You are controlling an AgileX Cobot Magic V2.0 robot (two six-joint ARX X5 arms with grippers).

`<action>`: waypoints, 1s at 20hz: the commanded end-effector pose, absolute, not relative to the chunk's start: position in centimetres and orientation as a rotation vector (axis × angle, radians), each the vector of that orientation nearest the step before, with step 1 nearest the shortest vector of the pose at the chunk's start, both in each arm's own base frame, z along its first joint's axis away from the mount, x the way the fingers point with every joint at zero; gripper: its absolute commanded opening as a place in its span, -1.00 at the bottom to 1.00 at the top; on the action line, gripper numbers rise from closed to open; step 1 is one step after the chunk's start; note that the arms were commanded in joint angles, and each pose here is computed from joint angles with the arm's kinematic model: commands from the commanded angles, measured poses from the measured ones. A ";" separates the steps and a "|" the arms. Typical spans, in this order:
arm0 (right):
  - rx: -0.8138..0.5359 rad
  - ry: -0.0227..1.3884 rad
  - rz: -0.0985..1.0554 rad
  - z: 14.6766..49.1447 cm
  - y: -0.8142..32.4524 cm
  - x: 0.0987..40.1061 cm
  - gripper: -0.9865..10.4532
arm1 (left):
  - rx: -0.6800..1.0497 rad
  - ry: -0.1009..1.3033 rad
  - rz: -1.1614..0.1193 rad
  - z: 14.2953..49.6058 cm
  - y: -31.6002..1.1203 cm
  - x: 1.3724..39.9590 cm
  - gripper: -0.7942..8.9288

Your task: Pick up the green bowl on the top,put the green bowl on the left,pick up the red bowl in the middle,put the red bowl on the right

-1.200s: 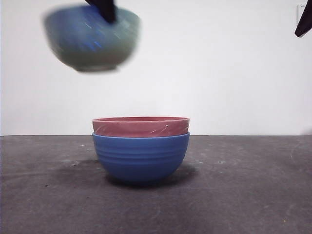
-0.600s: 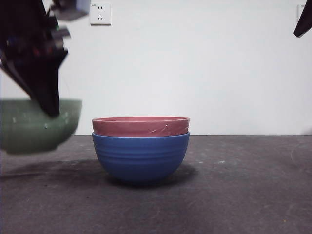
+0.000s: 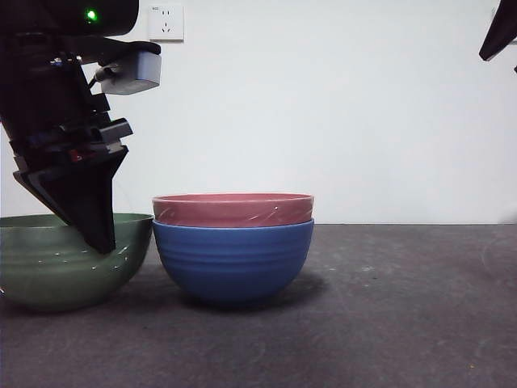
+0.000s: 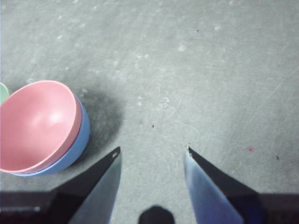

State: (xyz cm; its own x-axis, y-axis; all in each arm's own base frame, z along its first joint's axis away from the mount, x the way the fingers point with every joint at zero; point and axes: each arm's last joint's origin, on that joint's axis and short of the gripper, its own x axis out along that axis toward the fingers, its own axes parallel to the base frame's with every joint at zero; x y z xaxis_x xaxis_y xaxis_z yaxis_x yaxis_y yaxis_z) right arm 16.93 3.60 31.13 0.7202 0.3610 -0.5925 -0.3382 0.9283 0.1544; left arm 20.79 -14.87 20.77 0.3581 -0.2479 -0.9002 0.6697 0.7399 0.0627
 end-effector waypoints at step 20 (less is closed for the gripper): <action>-0.211 0.718 1.062 32.5 17.1 21.4 -0.45 | 0.110 0.646 -0.279 36.1 -5.5 14.1 0.00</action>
